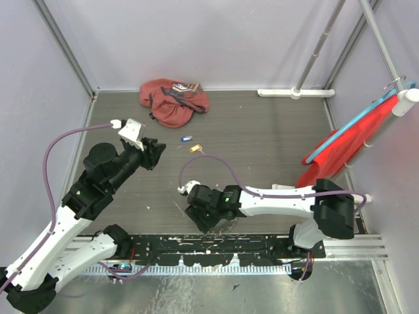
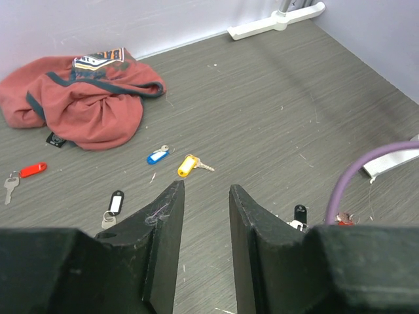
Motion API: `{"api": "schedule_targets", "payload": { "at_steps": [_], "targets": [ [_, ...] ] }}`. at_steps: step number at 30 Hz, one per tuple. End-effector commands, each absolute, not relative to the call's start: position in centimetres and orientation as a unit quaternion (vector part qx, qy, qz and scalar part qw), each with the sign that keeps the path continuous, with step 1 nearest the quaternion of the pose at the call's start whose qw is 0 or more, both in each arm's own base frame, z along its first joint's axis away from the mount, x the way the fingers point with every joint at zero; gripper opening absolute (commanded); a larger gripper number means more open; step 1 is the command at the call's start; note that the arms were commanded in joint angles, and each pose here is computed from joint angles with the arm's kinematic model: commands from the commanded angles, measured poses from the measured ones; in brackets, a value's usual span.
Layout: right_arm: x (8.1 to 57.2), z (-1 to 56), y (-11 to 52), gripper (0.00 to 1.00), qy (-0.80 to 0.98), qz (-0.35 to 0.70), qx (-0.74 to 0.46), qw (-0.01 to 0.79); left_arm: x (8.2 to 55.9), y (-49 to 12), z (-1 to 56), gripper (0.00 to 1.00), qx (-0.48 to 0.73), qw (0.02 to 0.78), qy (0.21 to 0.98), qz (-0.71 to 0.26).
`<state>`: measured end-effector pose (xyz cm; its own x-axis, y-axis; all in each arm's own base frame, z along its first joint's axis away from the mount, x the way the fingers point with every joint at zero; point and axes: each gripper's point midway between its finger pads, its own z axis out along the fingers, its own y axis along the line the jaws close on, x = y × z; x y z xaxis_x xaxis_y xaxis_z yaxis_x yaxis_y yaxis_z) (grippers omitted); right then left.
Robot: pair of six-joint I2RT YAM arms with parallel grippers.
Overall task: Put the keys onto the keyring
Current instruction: Pick up the keyring from the center of the board.
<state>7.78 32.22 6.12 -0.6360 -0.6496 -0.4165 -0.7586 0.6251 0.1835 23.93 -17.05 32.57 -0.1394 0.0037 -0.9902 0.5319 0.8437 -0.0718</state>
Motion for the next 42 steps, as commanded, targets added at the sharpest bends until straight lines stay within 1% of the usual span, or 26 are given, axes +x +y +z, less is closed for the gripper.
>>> {"api": "schedule_targets", "payload": {
  "at_steps": [1,2,6,9,15,23,32,38,42],
  "targets": [
    [9.1,9.5,33.1,0.57,0.879,0.205,-0.371,0.220,23.8,-17.4,32.5,0.40,0.190,0.625,0.724,-0.221],
    [8.9,9.3,32.8,0.57,0.882,0.200,-0.371,0.212,23.8,-17.5,32.4,0.41,0.191,0.625,0.724,-0.222],
    [8.6,8.5,30.7,0.48,0.914,0.156,-0.325,0.184,23.7,-17.5,32.3,0.42,0.193,0.623,0.725,-0.221],
    [8.7,9.0,29.7,0.41,0.930,0.149,-0.276,0.189,23.8,-17.6,32.0,0.42,0.192,0.622,0.725,-0.222],
    [8.7,9.1,27.7,0.37,0.948,0.125,-0.226,0.188,23.8,-18.1,31.7,0.42,0.200,0.616,0.726,-0.230],
    [7.8,7.7,26.9,0.37,0.959,0.122,-0.197,0.163,23.9,-18.6,31.3,0.43,0.205,0.609,0.729,-0.235],
    [8.8,8.1,26.1,0.37,0.958,0.125,-0.188,0.175,24.3,-19.7,30.5,0.43,0.211,0.600,0.730,-0.251],
    [11.1,10.5,26.8,0.37,0.945,0.201,-0.170,0.196,25.1,-21.3,29.3,0.44,0.219,0.586,0.733,-0.267],
    [12.1,12.5,27.2,0.38,0.925,0.245,-0.185,0.224,25.7,-22.4,28.4,0.45,0.216,0.576,0.734,-0.287]
  ]
}}
